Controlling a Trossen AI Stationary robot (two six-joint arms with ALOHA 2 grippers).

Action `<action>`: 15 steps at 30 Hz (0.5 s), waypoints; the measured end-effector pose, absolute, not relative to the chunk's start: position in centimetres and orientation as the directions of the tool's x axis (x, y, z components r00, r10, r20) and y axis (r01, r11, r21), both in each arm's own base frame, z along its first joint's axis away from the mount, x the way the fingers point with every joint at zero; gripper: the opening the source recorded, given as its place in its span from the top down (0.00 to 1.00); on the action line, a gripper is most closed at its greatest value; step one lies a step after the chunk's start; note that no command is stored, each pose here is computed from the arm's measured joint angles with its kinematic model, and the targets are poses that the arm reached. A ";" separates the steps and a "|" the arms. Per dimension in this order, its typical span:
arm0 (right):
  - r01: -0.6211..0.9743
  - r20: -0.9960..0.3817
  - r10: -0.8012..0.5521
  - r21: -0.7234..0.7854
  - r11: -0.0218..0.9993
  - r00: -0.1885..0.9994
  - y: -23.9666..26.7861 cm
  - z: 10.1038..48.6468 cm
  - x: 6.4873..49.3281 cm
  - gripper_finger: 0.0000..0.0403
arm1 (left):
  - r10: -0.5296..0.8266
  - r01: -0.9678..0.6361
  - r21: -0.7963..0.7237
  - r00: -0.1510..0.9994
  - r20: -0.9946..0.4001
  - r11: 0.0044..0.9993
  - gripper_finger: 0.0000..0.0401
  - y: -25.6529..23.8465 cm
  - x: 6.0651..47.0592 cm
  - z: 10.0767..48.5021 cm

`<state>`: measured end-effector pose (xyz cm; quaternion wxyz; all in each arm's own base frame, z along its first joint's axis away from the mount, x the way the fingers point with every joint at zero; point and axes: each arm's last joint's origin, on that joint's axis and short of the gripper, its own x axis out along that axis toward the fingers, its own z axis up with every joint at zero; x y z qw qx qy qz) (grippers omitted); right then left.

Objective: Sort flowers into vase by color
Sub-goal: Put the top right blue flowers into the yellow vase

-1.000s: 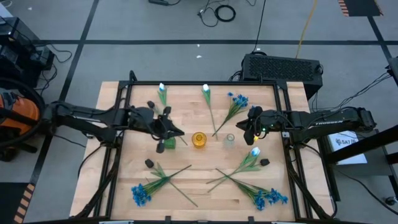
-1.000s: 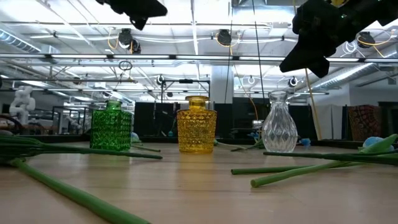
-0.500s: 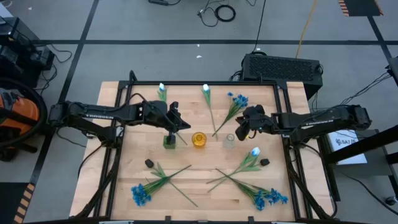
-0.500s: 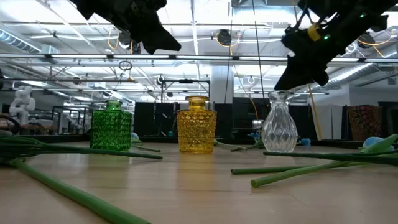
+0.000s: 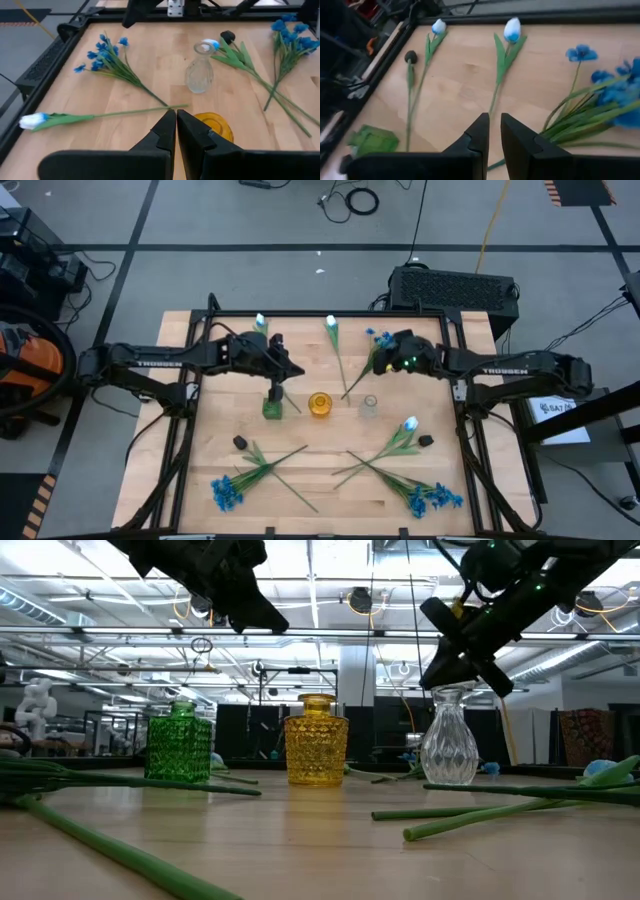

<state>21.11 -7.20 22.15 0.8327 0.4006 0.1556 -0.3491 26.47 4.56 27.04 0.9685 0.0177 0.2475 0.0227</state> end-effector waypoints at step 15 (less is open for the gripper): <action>0.804 -0.687 -0.428 0.433 0.407 0.587 -9.3 26.5 22.8 0.90 | 0.065 -0.067 0.013 0.875 -0.480 0.998 0.94 4.5 26.5 27.0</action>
